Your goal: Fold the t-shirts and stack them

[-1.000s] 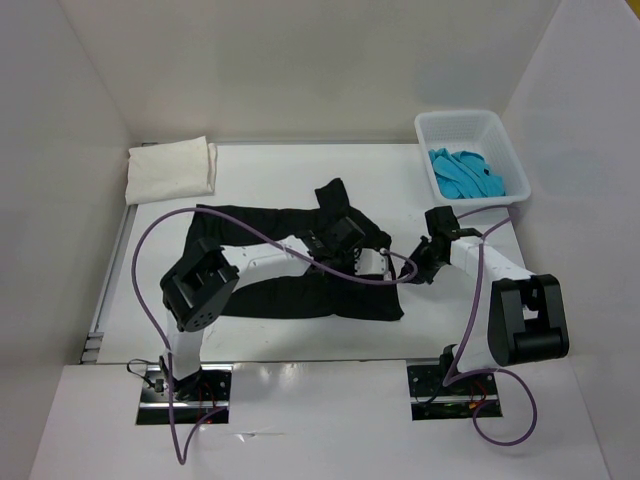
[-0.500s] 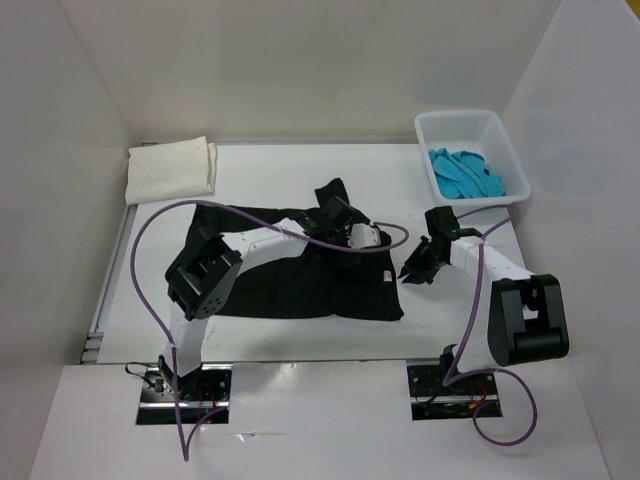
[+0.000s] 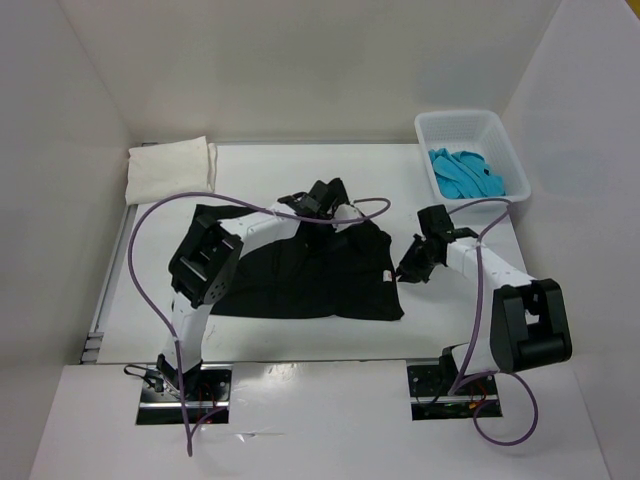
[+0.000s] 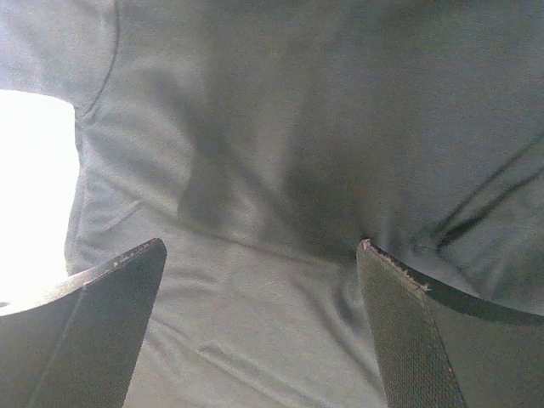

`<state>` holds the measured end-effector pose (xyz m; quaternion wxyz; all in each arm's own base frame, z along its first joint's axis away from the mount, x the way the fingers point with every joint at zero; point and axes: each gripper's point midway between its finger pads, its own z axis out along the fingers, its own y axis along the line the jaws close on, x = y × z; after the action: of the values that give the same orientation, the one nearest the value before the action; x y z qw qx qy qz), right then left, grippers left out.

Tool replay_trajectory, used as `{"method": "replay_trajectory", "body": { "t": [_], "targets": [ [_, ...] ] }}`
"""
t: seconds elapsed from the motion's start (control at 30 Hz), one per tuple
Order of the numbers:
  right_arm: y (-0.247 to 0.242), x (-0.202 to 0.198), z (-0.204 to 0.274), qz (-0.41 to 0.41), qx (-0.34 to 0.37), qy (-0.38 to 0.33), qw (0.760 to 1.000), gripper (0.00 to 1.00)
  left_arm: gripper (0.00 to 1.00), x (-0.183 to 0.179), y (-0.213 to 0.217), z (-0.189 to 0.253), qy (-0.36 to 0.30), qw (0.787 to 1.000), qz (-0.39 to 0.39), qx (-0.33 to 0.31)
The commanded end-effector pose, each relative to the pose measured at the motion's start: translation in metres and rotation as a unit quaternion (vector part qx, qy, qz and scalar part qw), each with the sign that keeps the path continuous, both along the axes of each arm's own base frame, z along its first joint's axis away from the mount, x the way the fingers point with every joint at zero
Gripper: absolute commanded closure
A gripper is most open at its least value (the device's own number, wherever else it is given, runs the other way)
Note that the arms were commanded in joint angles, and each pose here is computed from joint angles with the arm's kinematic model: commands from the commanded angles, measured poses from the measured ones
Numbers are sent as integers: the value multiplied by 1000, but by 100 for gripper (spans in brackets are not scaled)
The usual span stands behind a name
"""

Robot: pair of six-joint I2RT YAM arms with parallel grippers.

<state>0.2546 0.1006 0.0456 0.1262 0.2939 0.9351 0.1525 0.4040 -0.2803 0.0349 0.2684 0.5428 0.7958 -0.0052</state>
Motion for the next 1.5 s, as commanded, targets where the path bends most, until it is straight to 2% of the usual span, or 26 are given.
{"method": "replay_trajectory", "body": {
  "t": [0.0,0.03,0.2,0.23,0.27,0.43,0.53,0.63,0.67,0.7,0.77,0.93,1.17,1.4,1.47],
  "targets": [
    [10,21,29,31,-10,-57,998,77,1,-8,-8,27,0,1000,-1,-26],
    [15,22,29,45,-12,-59,997,77,1,-9,-11,36,-3,999,-7,-39],
    [22,46,36,80,-14,-75,994,77,1,-53,-45,58,96,984,-86,-127],
    [26,50,38,89,-15,-82,993,71,1,-61,-48,53,115,980,-99,-131],
    [27,56,43,93,-16,-90,991,70,1,-69,-52,54,134,974,-110,-145],
    [31,61,34,103,-11,-75,992,67,8,-86,-56,27,197,962,-114,-148],
    [32,63,38,102,-9,-85,991,66,8,-85,-54,31,192,962,-107,-160],
    [34,62,39,100,-4,-84,991,66,17,-84,-55,36,182,963,-110,-166],
    [34,62,39,100,-4,-84,991,66,22,-86,-55,37,185,962,-112,-169],
    [36,64,40,102,2,-87,991,66,31,-90,-56,37,195,959,-115,-172],
    [36,63,37,102,1,-83,991,73,39,-96,-53,34,208,957,-114,-169],
    [41,65,33,112,11,-76,991,76,48,-106,-43,12,241,955,-96,-145],
    [40,65,30,112,11,-72,991,76,49,-101,-39,-9,251,958,-68,-120],
    [43,63,28,120,17,-67,990,76,43,-77,-27,-19,241,963,-32,-111],
    [46,62,28,125,17,-67,990,73,42,-69,-26,-16,233,965,-28,-118]
  ]
}}
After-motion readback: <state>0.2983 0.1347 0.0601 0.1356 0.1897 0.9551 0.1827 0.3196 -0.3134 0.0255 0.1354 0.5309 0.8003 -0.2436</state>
